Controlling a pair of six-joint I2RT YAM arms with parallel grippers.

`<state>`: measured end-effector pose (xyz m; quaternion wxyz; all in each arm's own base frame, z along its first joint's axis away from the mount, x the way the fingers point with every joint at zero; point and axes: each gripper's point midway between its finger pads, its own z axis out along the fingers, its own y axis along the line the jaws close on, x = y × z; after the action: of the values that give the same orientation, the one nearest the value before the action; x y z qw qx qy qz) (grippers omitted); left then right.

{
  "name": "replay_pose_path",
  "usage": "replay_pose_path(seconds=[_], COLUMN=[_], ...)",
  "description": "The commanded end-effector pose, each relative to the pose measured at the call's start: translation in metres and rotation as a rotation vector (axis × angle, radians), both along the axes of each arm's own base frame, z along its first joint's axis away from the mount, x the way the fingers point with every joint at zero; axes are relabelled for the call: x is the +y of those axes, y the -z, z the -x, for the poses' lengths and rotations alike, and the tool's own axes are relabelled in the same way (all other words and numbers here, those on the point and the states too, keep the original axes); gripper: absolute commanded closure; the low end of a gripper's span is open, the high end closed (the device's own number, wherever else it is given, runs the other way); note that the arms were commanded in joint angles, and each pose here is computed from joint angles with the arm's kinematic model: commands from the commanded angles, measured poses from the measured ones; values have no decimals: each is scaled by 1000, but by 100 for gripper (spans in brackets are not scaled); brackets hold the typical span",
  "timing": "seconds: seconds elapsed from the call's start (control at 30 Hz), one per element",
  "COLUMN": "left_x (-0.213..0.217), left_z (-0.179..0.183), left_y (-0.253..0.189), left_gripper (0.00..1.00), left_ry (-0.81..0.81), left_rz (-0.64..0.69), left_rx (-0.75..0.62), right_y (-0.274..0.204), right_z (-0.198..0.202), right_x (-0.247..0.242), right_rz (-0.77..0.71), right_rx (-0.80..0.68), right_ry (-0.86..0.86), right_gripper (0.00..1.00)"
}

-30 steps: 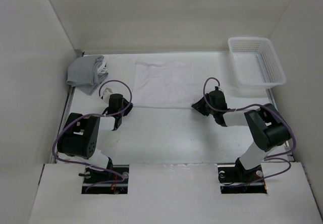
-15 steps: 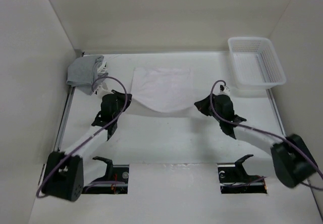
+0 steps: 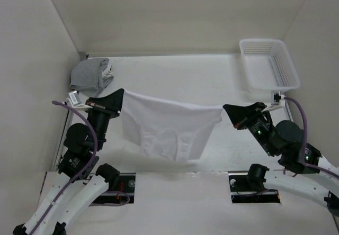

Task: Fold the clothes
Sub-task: Fold the tank top

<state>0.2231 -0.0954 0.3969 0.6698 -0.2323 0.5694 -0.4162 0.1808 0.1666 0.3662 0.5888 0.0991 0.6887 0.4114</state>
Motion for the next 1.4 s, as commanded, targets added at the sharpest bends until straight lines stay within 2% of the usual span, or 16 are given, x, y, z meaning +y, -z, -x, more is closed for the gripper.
replay_pose_path(seconds=[0.0,0.17,0.43,0.57,0.63,0.8,1.07,1.23,1.37], left_x=[-2,-6,-8,-9,-9,-10,7,12,4], left_z=[-16,-55,-163,-214,-228,-212,-135,-92,-65], left_y=[37,88,179,198,192,183,236,239,242], left_gripper=[100,100,100,100,100,98,98,98,98], left_ry=[-56,-119,-126,-125,-107,-84,-48,-21,37], left_rz=[-103,-177,-185,-162,-132,-111,-73,-43,-54], left_rx=[127,244,446,494,488,461,527,506,522], right_y=[22,45,135,156,154,157,212,242,260], right_z=[-12,-57,-201,-259,-272,-254,-161,-107,-78], right_x=[-12,9,12,4,0,-4,1,7,3], right_rz=[195,223,195,199,192,194,206,235,260], right_rx=[34,53,242,299,302,304,368,414,463], right_ry=[107,97,96,130,133,128,97,72,74], right_gripper=[98,98,98,99,99,99,99,99,99])
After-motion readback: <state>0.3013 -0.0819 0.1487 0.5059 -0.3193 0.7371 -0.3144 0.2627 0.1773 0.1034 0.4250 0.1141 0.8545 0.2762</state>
